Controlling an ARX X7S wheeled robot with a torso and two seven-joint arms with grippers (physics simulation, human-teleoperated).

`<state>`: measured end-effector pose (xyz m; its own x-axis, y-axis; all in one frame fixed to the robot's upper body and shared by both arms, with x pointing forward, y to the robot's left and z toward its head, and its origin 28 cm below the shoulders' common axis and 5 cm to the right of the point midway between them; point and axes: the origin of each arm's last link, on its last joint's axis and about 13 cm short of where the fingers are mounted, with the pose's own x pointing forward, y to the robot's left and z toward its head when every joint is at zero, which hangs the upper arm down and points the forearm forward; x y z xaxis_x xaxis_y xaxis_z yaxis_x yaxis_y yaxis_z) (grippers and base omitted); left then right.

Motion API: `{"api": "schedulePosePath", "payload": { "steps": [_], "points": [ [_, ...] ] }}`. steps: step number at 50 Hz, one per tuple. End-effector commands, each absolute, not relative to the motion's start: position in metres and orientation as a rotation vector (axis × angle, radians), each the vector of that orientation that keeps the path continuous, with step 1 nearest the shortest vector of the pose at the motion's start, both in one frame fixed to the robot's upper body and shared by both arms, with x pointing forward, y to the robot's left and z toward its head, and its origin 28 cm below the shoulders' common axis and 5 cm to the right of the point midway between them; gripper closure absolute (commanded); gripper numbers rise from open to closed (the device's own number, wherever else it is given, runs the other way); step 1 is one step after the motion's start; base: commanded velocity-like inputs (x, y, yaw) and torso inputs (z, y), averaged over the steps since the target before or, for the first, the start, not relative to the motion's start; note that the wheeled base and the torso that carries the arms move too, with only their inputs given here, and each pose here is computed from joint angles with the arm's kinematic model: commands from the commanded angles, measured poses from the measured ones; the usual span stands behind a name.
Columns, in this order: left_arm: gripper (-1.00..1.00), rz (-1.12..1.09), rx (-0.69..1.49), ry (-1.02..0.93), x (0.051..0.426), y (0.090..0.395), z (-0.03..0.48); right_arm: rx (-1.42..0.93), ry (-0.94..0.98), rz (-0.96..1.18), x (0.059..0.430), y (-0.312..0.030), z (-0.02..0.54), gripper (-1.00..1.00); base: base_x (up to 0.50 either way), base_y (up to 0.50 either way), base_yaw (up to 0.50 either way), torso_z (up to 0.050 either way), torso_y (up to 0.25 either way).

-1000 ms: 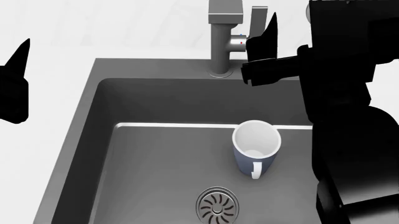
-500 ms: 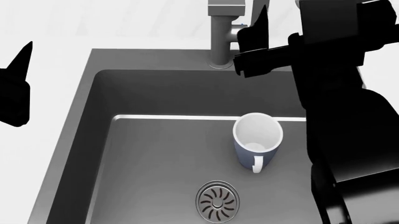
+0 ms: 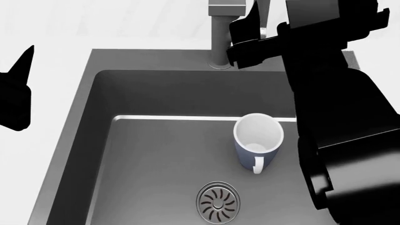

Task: Turn on the sink faucet.

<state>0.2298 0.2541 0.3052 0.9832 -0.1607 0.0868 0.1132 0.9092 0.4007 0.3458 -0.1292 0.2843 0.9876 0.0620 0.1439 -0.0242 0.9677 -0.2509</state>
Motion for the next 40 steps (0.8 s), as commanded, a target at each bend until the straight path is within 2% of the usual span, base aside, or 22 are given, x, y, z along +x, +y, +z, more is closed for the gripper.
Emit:
{"api": "schedulePosePath", "payload": {
  "steps": [1,23,34,40],
  "points": [
    [-1.00,-0.145,0.409,-0.116,0.229,0.253,0.305,-0.251,-0.128,0.033,0.360,-0.131,0.284,-1.00,0.00,0.00,0.00,0.000,0.000],
    [-1.00,-0.155,0.427,-0.111,0.228,0.252,0.303,-0.280,-0.106,0.036,0.374,-0.126,0.290,-1.00,0.00,0.00,0.00,0.000,0.000],
    [-1.00,-0.170,0.423,-0.108,0.228,0.250,0.304,-0.274,-0.114,0.025,0.374,-0.129,0.294,-1.00,0.00,0.00,0.00,0.017,-0.196],
    [-1.00,-0.178,0.408,-0.112,0.229,0.249,0.305,-0.274,-0.114,0.025,0.377,-0.128,0.296,-1.00,0.00,0.00,0.00,0.005,-0.035]
  ]
}}
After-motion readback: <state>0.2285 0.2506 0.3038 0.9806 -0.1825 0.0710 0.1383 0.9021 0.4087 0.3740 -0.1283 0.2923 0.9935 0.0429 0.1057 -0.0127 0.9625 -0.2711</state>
